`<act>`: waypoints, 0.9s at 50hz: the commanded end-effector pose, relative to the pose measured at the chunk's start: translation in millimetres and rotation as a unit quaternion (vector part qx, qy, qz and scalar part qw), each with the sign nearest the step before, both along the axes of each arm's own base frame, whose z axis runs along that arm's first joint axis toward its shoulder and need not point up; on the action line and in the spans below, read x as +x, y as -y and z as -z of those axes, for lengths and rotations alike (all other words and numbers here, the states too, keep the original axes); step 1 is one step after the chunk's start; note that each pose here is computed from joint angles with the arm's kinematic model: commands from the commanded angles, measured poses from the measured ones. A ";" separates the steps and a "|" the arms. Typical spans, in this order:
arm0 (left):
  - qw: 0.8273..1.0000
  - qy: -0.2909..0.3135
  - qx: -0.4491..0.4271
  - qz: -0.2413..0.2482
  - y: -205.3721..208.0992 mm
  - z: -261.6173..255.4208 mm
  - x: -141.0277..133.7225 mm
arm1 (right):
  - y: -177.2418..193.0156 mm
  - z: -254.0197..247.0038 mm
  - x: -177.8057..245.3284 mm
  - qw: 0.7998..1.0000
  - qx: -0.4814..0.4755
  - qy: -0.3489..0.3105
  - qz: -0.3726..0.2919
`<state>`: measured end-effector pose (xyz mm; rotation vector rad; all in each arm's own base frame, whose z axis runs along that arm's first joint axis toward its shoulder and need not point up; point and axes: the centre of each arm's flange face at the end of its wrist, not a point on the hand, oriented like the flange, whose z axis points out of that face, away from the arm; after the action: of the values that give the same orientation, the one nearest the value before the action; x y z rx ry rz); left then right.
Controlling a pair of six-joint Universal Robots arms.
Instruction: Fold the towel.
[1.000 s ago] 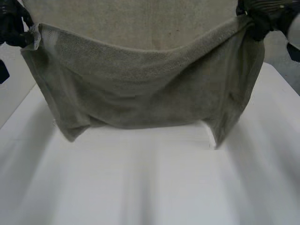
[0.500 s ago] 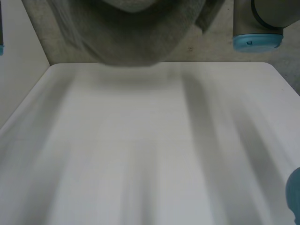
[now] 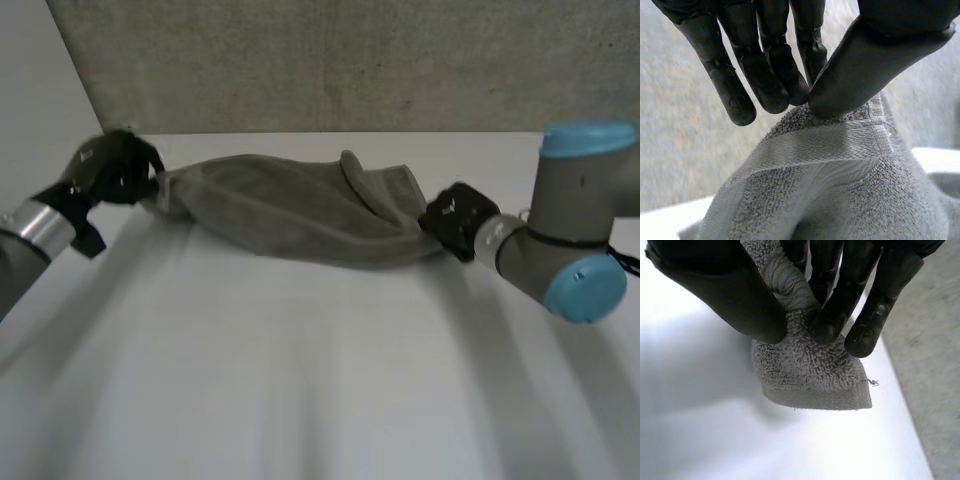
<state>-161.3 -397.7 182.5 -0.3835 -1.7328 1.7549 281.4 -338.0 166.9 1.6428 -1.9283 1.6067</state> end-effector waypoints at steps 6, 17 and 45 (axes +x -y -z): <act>0.993 0.116 -0.010 0.007 -47.2 21.0 19.4 | -41.3 -15.5 -27.9 0.999 -0.038 0.027 0.028; 0.991 0.121 0.054 -0.028 -66.5 4.5 47.7 | -63.6 -57.7 -57.0 0.993 -0.069 0.058 0.074; 0.997 0.011 0.046 -0.063 -83.1 -70.8 71.0 | -95.9 -146.2 -81.6 0.979 -0.192 0.037 0.062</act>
<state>-98.3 -308.3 253.0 -0.3090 -1.8947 1.7457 195.4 -237.6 317.9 1.2211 -1.6669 1.9067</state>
